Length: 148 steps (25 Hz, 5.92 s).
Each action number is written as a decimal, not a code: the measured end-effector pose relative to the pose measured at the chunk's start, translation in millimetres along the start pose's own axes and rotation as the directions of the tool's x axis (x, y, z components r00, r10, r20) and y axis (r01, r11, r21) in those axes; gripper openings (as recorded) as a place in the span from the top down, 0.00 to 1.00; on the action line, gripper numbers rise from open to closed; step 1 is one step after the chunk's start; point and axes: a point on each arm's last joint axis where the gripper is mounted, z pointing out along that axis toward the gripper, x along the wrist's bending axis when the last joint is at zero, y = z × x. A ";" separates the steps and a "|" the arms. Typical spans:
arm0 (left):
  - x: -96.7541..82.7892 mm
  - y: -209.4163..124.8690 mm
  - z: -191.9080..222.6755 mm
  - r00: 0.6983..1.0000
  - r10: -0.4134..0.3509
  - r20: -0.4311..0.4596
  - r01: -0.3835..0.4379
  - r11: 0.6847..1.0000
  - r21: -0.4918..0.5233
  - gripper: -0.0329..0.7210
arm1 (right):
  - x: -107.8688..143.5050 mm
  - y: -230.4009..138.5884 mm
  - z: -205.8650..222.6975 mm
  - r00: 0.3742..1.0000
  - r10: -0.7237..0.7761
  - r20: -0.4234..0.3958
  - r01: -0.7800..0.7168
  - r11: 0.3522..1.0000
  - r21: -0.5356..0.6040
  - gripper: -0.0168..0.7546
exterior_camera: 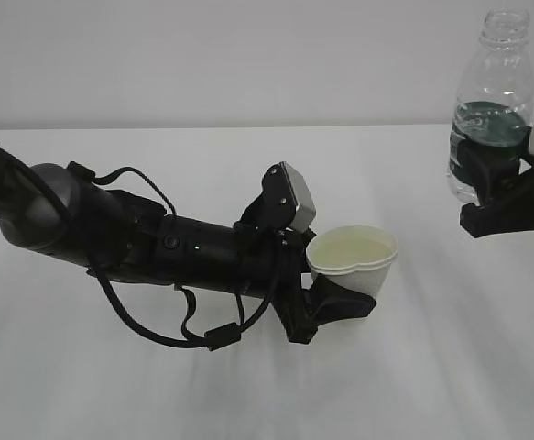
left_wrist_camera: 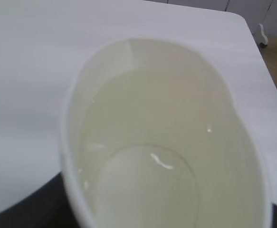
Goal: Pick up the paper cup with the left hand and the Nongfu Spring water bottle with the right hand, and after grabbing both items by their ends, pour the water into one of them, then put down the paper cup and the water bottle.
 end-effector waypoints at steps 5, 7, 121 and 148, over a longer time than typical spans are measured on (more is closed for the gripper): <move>0.1 -0.1 0.0 1.000 0.000 -0.001 0.000 1.000 0.001 0.37 | 5.2 -17.6 12.7 0.994 0.108 0.004 -0.107 0.993 -0.039 0.46; 0.1 -0.1 0.0 1.000 0.000 -0.001 0.000 1.000 0.001 0.37 | 7.7 -26.3 16.3 0.990 0.141 0.001 -0.141 0.990 -0.025 0.46; 5.2 -2.3 -2.8 1.000 -0.005 -0.026 0.006 1.000 0.015 0.37 | 19.0 -61.2 -13.9 0.947 0.320 -0.002 -0.318 0.940 0.122 0.21; 78.4 -15.2 -69.8 0.951 -0.162 -0.265 0.137 0.984 -0.113 0.37 | 16.2 -43.5 -24.7 0.934 0.356 -0.026 -0.354 0.934 0.046 0.21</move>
